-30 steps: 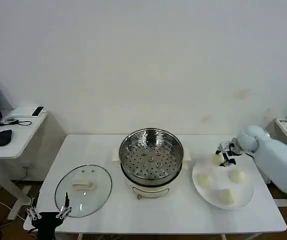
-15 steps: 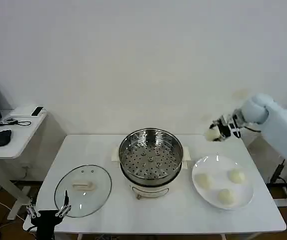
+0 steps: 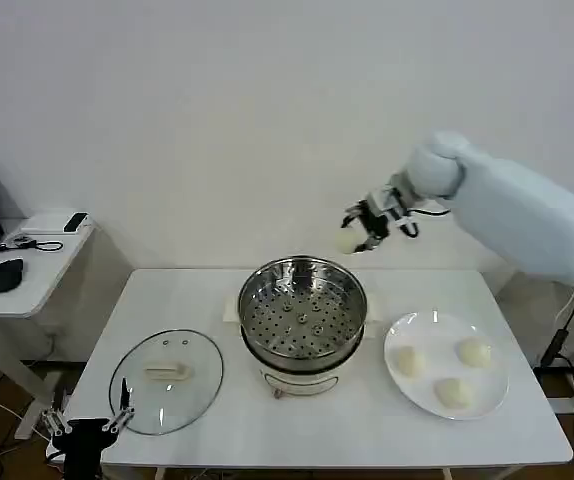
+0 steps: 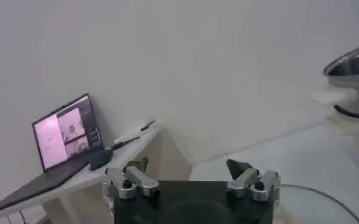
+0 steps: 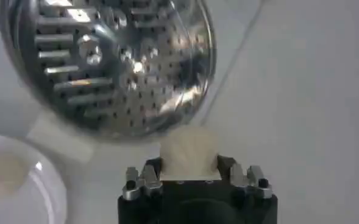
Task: Take steamed baozi put them in steamer then cover it.
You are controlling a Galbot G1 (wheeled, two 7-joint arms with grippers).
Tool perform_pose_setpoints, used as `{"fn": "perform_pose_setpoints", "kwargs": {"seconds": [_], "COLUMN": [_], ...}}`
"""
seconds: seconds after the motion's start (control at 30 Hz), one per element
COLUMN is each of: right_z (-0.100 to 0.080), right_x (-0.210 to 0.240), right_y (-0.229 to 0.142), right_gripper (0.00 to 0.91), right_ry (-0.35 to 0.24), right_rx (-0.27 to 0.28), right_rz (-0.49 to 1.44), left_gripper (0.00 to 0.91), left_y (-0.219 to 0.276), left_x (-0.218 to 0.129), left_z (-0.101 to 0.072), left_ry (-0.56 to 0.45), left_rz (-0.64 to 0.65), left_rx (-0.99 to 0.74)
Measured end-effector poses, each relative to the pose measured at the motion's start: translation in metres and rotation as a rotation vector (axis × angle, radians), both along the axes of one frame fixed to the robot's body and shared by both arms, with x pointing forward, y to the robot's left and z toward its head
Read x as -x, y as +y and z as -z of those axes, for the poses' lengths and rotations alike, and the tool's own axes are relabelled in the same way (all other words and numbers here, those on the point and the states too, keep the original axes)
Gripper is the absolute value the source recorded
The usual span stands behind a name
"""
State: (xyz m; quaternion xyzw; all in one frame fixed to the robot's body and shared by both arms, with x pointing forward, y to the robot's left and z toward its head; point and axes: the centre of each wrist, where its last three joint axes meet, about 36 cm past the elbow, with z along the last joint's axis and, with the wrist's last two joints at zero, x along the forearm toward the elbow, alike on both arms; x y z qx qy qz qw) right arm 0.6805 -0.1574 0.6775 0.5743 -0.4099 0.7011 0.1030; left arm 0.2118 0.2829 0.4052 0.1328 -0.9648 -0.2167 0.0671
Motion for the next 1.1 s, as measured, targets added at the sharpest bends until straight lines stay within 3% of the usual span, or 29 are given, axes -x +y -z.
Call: {"fn": "perform_pose_setpoints", "kwargs": {"seconds": [0.27, 0.57, 1.1], "right_z": [0.038, 0.076, 0.097], "right_x": [0.005, 0.004, -0.012], "right_y": [0.043, 0.062, 0.071], "right_gripper": [0.625, 0.625, 0.635], "right_ry": [0.001, -0.007, -0.047], "right_rx": [0.087, 0.135, 0.170], "right_rz": [-0.183, -0.320, -0.399], "left_gripper": [0.907, 0.907, 0.907], "left_y": [0.005, 0.008, 0.007], "left_x": [0.000, 0.001, 0.002], "left_z": [0.002, 0.005, 0.003], "left_ry": [-0.003, 0.003, -0.005], "left_rz": [-0.020, -0.034, -0.036], "left_rx": [-0.011, -0.014, -0.016]}}
